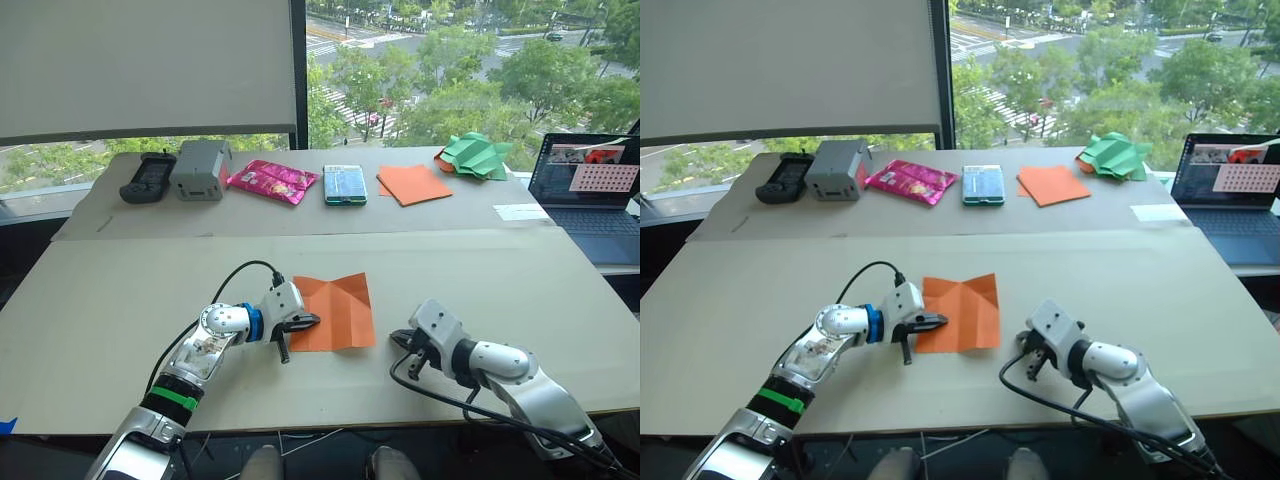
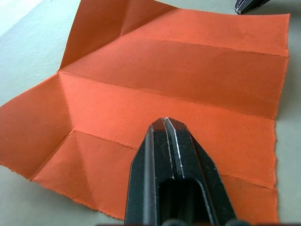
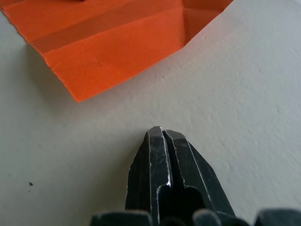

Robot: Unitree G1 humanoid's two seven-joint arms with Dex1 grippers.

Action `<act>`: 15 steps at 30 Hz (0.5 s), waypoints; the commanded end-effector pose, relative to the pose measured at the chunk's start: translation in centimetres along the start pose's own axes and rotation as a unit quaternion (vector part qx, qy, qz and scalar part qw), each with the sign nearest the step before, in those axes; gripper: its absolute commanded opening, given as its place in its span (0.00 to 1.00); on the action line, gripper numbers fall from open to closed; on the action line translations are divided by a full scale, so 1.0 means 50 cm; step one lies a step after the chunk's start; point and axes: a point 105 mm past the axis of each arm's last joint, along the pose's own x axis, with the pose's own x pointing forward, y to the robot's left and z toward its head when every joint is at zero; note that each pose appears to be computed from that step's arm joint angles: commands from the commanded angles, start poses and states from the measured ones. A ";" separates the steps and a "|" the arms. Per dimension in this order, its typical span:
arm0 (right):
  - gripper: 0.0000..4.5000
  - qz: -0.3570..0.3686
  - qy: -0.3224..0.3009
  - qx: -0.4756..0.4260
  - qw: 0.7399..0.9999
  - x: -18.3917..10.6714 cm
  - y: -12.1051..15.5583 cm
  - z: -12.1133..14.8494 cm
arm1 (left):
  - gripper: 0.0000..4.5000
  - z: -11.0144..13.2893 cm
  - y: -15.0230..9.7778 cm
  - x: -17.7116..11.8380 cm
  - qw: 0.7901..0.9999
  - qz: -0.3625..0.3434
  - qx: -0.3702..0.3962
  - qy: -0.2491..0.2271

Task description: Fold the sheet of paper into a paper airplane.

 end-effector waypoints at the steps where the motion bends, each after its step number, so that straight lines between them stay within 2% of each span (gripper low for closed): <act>1: 0.01 0.018 -0.021 0.013 1.000 0.040 0.026 0.017 | 0.00 -0.037 -0.024 0.002 0.999 -0.018 -0.013 0.037; 6: 0.01 -0.003 -0.070 0.039 0.997 0.076 0.007 0.064 | 0.00 -0.037 -0.025 0.000 0.999 -0.019 -0.013 0.040; 10: 0.01 -0.012 -0.140 0.074 0.987 0.076 -0.014 0.122 | 0.00 -0.037 -0.022 -0.002 0.999 -0.017 -0.013 0.041; 13: 0.01 0.004 -0.190 0.084 0.978 0.065 -0.016 0.175 | 0.00 -0.038 -0.018 -0.005 0.999 -0.013 -0.014 0.042; 15: 0.01 0.029 -0.199 0.078 0.977 0.067 0.001 0.193 | 0.00 -0.038 -0.016 -0.007 0.999 -0.010 -0.014 0.043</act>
